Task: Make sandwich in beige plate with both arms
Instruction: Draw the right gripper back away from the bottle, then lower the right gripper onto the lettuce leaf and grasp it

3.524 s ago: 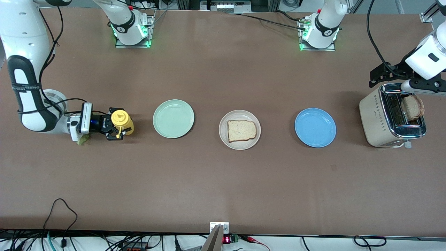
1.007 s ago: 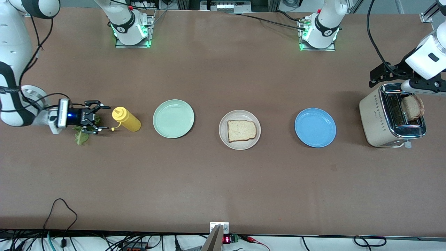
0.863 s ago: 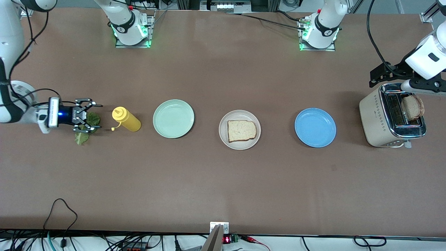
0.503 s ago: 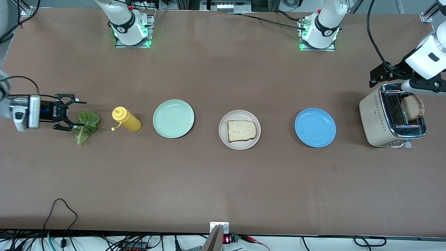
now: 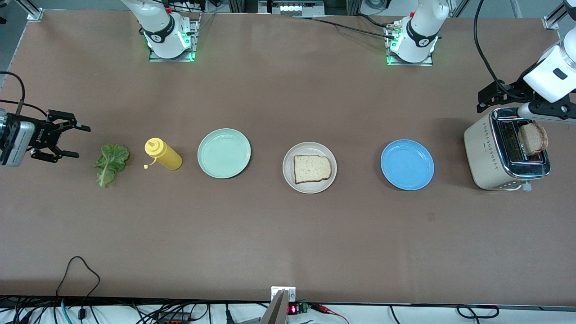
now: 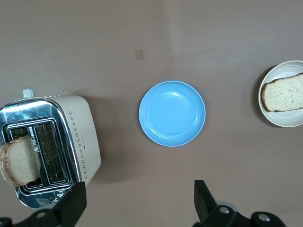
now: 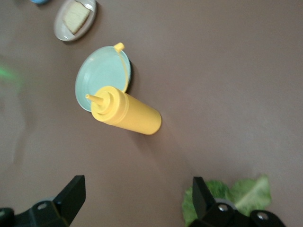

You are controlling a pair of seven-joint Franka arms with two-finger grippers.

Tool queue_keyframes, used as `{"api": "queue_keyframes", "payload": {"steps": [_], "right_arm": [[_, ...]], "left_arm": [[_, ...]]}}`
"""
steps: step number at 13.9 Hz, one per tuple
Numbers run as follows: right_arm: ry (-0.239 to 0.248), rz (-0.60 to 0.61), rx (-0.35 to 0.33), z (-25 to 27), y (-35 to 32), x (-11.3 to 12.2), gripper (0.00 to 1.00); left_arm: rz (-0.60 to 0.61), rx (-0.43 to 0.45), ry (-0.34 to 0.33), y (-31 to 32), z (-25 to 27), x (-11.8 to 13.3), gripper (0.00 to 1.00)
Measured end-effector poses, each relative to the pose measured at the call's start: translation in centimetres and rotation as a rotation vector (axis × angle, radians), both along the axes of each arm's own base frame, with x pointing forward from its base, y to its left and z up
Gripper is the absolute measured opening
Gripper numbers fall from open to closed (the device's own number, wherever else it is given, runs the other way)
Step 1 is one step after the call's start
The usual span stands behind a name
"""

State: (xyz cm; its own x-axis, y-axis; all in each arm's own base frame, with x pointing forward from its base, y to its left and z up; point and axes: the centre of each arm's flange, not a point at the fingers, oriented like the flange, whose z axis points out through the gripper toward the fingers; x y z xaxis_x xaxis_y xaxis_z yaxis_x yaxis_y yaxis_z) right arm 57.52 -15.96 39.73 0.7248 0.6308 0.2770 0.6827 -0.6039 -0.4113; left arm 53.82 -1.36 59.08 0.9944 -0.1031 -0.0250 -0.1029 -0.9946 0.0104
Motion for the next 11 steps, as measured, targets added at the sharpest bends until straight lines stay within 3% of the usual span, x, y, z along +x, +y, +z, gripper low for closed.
{"api": "queue_keyframes", "payload": {"steps": [2, 4, 9, 11], "right_arm": [[0.024, -0.062, -0.155, 2.0, 1.8, 0.6, 1.0], [0.03, -0.139, -0.268, 3.0, 2.9, 1.1, 1.0], [0.157, -0.455, -0.455, 0.2, 3.4, 1.2, 1.0], [0.144, -0.531, -0.499, -2.8, 3.4, 1.8, 1.0]], "left_arm": [[0.0, 0.0, 0.0, 0.0, 0.0, 0.0, 1.0], [0.0, 0.0, 0.0, 0.0, 0.0, 0.0, 1.0], [0.0, 0.0, 0.0, 0.0, 0.0, 0.0, 1.0], [0.0, 0.0, 0.0, 0.0, 0.0, 0.0, 1.0]]}}
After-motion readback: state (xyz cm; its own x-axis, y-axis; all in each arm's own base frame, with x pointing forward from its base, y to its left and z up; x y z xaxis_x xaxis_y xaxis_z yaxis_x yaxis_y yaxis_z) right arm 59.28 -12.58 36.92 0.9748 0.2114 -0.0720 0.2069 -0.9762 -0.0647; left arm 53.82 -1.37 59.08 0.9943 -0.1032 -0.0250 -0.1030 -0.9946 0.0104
